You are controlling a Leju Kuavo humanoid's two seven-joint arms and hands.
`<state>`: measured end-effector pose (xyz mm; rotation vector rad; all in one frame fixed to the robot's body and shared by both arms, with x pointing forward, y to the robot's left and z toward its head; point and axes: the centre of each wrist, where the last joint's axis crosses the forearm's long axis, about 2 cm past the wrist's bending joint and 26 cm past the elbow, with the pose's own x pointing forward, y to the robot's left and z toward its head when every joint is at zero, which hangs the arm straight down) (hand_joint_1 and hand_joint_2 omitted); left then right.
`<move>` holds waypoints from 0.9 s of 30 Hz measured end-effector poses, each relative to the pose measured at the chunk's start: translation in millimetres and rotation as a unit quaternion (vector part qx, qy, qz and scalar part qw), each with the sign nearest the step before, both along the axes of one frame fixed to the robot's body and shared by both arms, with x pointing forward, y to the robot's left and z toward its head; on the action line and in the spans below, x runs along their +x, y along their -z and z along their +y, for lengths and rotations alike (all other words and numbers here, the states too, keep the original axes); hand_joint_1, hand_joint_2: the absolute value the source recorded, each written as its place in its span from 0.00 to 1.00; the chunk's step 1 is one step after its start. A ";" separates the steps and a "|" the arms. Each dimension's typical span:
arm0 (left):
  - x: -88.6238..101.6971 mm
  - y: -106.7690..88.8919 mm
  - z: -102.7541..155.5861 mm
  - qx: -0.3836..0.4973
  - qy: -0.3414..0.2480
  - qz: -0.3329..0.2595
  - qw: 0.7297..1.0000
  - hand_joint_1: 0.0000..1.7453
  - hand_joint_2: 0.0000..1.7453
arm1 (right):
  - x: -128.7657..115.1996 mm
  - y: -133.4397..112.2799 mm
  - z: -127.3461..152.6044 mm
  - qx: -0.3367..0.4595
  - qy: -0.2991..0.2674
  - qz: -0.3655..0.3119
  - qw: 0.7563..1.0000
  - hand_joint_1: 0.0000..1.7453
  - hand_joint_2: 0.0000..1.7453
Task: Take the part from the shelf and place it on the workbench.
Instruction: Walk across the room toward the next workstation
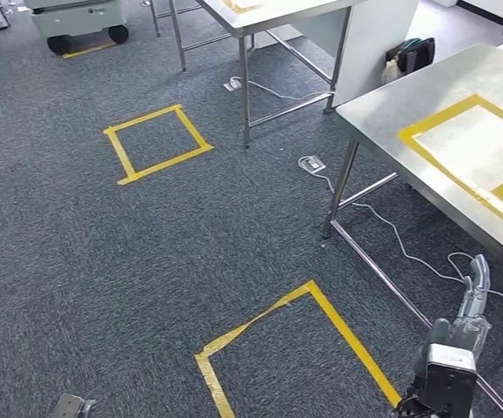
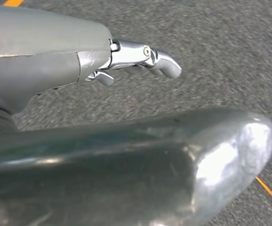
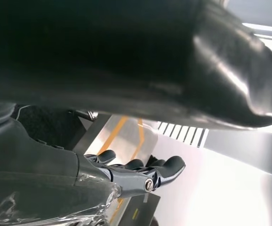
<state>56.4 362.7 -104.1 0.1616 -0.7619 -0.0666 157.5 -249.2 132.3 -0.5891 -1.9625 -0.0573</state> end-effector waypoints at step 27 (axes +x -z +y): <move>-32.8 3.2 -40.4 0.000 -0.111 0.048 0.993 0.00 0.00 | -81.9 111.6 -30.3 -0.008 0.000 0.396 0.918 0.00 0.00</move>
